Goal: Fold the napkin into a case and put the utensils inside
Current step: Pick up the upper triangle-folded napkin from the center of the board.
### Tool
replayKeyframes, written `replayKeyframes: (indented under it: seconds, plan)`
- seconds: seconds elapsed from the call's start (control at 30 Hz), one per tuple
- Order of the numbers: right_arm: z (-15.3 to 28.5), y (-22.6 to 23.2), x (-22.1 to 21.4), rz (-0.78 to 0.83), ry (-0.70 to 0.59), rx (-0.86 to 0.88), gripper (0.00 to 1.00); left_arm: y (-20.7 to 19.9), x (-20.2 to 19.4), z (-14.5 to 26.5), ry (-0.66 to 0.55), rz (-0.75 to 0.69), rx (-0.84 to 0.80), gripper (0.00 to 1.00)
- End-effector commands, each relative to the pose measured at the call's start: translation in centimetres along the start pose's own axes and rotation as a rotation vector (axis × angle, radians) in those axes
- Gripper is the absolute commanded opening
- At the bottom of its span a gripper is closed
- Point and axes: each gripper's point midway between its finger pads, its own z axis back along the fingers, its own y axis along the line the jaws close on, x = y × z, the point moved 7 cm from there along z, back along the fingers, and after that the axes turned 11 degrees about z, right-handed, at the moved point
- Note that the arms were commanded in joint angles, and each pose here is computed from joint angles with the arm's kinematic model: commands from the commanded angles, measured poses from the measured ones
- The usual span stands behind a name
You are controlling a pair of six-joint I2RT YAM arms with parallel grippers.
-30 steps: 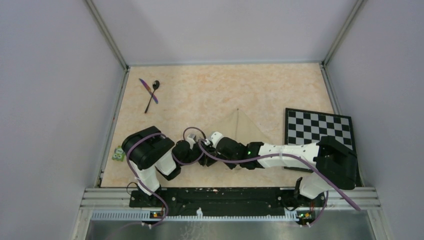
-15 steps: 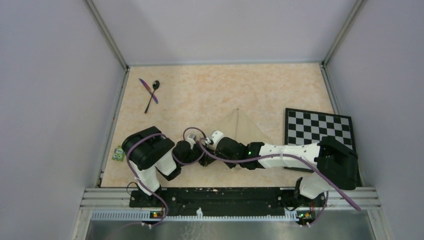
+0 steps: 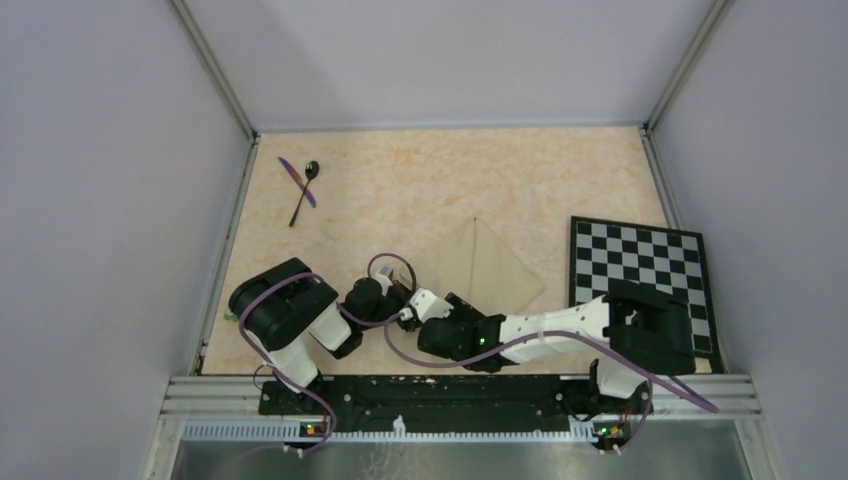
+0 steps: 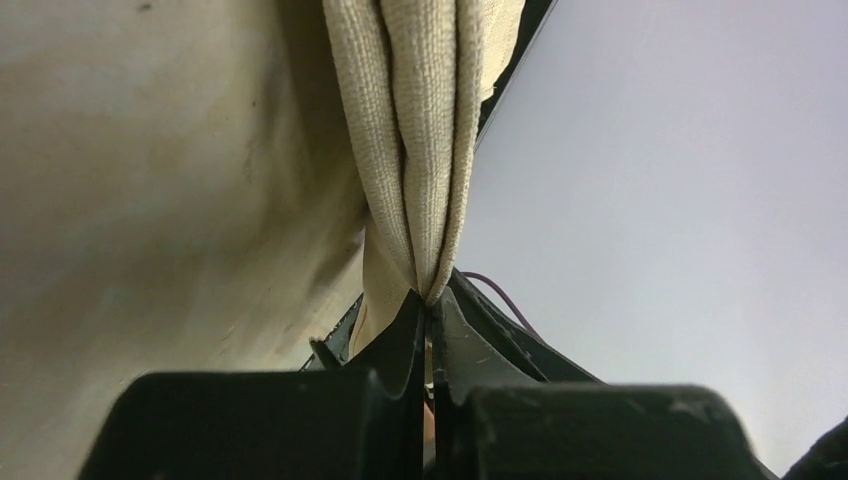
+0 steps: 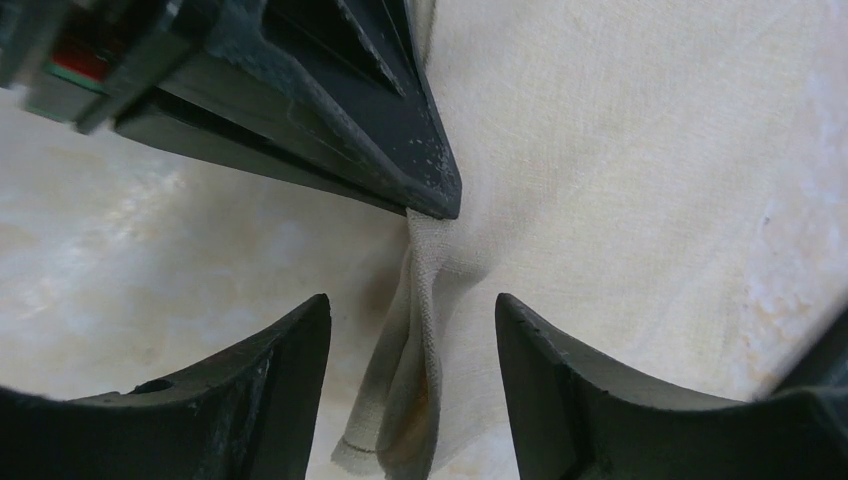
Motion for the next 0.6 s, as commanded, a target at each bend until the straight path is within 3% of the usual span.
replayKeyframes:
  seconds: [0.0,0.17,0.3,0.37,0.47,0.5,0.53,0.57]
  plan:
    - [-0.18,-0.22,0.75,0.025,0.001,-0.166,0.59,-1.01,-0.61,-0.09,0.033,-0.017,-0.029,0.0]
    - [-0.07,-0.07,0.55,0.06,0.016,-0.269,0.5,-0.85,-0.57,-0.03,0.036,-0.012,-0.028,0.0]
    - [0.14,0.16,1.02,0.049,-0.019,-0.257,0.33,-0.79,-0.53,-0.01,0.03,-0.01,-0.027,0.0]
    - [0.1,0.24,1.15,0.05,-0.026,-0.251,0.31,-0.76,-0.47,0.0,0.026,-0.009,-0.024,0.0]
    - [0.17,0.38,1.41,0.046,-0.042,-0.224,0.0,-0.84,-0.52,0.02,0.027,-0.02,-0.027,0.0]
    - [0.19,0.43,1.39,0.04,-0.048,-0.211,0.0,-0.86,-0.57,0.1,0.026,-0.032,-0.03,0.02]
    - [0.26,0.46,1.37,0.035,-0.054,-0.2,0.0,-0.78,-0.46,0.2,0.014,-0.041,-0.029,0.1]
    - [0.32,0.47,1.33,0.031,-0.059,-0.193,0.0,-0.69,-0.35,0.34,0.001,-0.054,-0.024,0.3]
